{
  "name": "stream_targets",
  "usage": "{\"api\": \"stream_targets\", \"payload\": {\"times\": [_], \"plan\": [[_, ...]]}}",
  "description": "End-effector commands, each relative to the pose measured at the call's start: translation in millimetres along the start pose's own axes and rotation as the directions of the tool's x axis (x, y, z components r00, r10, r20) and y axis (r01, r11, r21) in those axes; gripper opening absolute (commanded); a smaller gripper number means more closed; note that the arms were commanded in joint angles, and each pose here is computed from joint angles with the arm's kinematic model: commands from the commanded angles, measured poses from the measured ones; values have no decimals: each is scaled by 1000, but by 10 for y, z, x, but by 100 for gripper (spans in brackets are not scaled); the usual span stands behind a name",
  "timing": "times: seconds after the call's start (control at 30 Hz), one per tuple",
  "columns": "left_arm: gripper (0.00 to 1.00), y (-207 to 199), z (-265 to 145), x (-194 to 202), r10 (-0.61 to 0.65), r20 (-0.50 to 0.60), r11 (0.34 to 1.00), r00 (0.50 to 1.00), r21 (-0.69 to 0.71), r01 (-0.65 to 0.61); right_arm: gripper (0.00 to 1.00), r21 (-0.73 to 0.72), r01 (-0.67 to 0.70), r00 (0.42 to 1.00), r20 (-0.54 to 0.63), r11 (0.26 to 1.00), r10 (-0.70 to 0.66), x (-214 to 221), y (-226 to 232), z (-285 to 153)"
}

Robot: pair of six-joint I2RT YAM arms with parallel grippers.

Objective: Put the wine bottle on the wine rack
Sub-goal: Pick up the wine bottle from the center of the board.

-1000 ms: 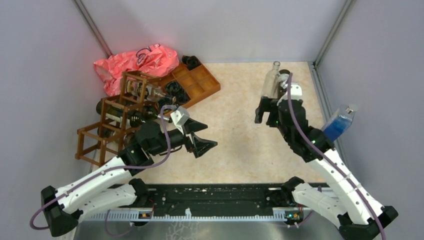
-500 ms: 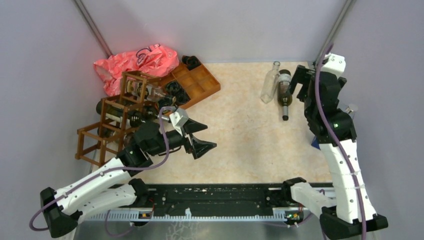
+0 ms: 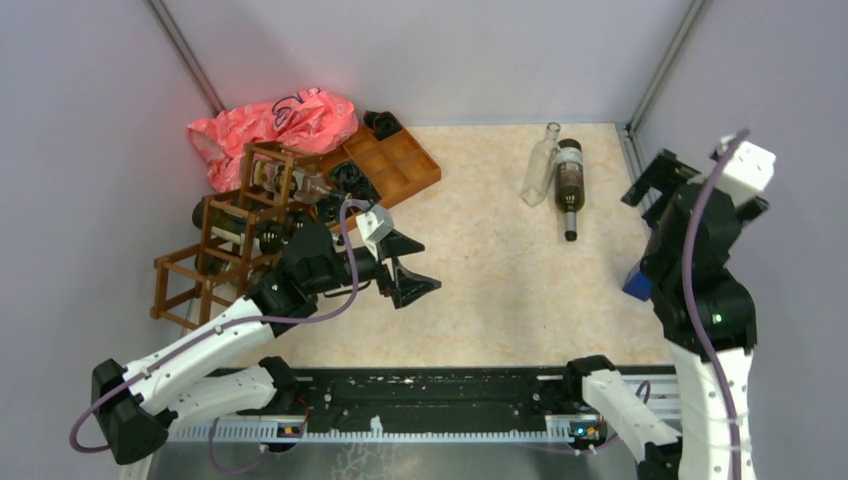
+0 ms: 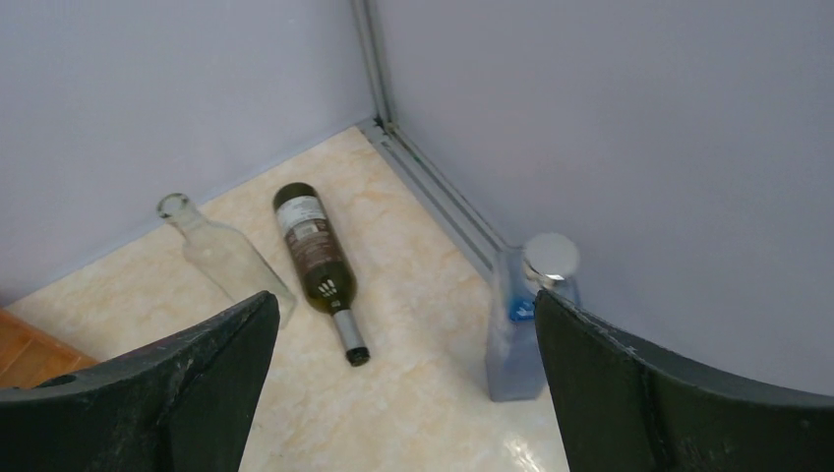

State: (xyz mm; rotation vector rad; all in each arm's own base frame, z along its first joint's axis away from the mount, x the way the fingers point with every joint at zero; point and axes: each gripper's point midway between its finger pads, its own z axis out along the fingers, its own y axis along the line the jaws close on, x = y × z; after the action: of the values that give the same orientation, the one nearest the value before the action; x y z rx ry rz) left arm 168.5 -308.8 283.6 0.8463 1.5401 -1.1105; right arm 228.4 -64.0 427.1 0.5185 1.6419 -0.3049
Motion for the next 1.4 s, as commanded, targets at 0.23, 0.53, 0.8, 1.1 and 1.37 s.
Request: {"api": "stream_targets", "payload": {"times": [0.23, 0.53, 0.8, 1.1, 1.37], "plan": [[99, -33, 48, -265, 27, 6, 993, 1000, 114, -27, 99, 311, 11, 1000, 20, 950, -18, 377, -724, -165], [99, -5, 12, -201, -5, -22, 992, 1000, 127, 8, 99, 425, 41, 999, -6, 904, -43, 727, -914, -72], [99, 44, 43, -181, -22, -53, 991, 998, 132, 29, 99, 490, 63, 998, -18, 869, -63, 902, -1115, -83], [99, 56, 54, -200, -39, -51, 990, 998, 131, 45, 99, 467, 46, 996, -84, 883, -8, 1243, -1139, 305], [99, 50, 83, -281, -51, -42, 989, 998, 136, 56, 99, 449, -5, 995, -84, 893, 48, 1421, -1153, 623]]}}
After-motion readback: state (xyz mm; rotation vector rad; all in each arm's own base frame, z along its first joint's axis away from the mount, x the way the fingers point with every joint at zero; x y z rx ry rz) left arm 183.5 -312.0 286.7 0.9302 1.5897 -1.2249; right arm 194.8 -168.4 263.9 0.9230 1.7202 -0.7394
